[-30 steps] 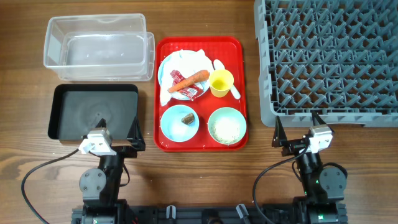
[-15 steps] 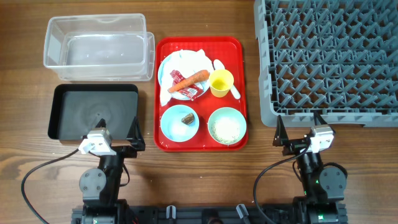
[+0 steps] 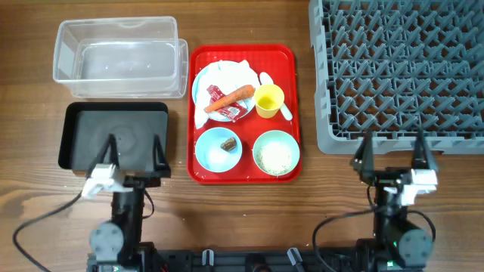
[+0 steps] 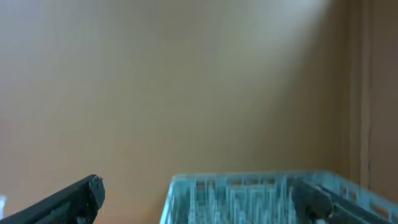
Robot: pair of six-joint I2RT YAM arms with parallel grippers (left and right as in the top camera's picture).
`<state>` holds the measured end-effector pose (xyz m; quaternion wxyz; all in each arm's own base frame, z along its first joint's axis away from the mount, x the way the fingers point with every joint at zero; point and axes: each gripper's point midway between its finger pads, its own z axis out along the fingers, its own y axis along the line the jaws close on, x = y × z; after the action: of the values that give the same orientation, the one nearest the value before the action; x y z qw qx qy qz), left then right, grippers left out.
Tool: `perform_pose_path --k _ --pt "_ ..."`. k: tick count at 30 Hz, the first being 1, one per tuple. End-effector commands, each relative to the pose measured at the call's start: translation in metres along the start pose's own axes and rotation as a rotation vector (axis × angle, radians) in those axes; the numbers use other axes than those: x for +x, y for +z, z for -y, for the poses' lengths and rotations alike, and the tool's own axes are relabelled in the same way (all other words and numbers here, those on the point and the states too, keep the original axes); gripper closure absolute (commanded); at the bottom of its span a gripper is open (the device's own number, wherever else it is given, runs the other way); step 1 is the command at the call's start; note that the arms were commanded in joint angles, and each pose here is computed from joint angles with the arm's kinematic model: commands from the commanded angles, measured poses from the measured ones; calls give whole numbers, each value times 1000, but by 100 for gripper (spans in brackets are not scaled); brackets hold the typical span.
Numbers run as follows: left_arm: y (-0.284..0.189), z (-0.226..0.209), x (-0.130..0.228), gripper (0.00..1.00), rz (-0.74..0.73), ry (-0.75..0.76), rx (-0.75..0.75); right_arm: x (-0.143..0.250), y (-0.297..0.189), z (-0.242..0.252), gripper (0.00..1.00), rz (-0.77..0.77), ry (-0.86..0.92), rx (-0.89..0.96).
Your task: Sort waste into correct bins and load items into the dishwasher rack
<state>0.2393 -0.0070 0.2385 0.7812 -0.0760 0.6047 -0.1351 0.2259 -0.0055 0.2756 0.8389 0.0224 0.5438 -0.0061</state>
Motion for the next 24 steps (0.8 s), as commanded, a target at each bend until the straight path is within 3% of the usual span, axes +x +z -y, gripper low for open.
perform_pose_path --k 1,8,18,24 --pt "-2 7 -35 0 132 5 19 -33 -3 4 0 135 0 21" --pt "0 21 -79 0 150 6 29 -79 -1 -11 0 215 8 -64" --pt "62 36 -129 0 -225 27 -76 -110 61 -57 0 -87 8 -305" --pt "108 29 -118 0 -533 6 -168 -90 100 -60 0 -372 32 -306"
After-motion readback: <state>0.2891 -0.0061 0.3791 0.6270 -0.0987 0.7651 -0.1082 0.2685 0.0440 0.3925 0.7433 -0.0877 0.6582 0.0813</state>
